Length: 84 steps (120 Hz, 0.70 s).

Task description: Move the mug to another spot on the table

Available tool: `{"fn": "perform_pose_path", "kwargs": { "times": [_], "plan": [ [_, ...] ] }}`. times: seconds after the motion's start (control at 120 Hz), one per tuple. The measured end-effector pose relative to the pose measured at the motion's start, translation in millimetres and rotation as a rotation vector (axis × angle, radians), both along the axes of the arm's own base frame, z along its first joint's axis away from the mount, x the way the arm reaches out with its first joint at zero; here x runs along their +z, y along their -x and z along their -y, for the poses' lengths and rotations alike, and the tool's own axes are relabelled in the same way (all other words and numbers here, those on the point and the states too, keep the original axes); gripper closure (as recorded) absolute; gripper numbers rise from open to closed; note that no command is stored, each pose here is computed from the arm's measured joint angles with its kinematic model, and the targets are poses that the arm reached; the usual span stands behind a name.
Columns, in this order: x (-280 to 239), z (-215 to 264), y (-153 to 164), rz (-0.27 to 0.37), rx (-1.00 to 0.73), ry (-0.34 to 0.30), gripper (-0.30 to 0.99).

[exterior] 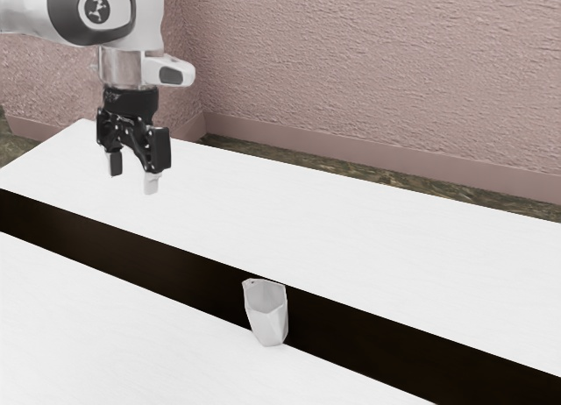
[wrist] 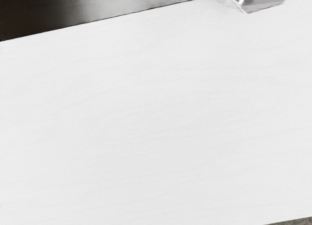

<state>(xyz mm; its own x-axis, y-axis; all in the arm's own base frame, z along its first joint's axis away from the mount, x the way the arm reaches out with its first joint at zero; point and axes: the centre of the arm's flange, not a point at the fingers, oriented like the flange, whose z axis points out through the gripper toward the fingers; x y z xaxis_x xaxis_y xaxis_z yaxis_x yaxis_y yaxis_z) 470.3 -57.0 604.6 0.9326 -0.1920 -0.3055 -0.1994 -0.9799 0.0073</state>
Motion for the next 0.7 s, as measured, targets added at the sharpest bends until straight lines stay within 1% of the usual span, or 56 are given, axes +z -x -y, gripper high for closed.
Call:
{"fn": "perform_pose_path", "kwargs": {
  "times": [0.05, 0.142, 0.25, 0.392, 0.45, 0.525, 0.592, 0.7],
  "plan": [
    [-2.3, 2.0, -11.3, 0.051, -0.004, 0.002, 0.00],
    [-6.2, 9.1, -25.1, 0.120, -0.019, 0.005, 0.00],
    [-26.6, 19.1, -37.2, 0.138, -0.035, 0.011, 0.00],
    [-32.8, 19.8, -43.3, 0.179, -0.028, 0.019, 0.00],
    [-48.9, 19.5, -40.2, 0.167, -0.022, 0.023, 0.00],
    [-94.5, 19.3, -23.8, 0.122, -0.011, 0.038, 0.00],
    [-131.7, 19.8, -8.5, 0.097, -0.002, 0.052, 0.00],
    [-181.4, 17.9, 8.3, 0.092, 0.000, 0.071, 0.00]
  ]
}}
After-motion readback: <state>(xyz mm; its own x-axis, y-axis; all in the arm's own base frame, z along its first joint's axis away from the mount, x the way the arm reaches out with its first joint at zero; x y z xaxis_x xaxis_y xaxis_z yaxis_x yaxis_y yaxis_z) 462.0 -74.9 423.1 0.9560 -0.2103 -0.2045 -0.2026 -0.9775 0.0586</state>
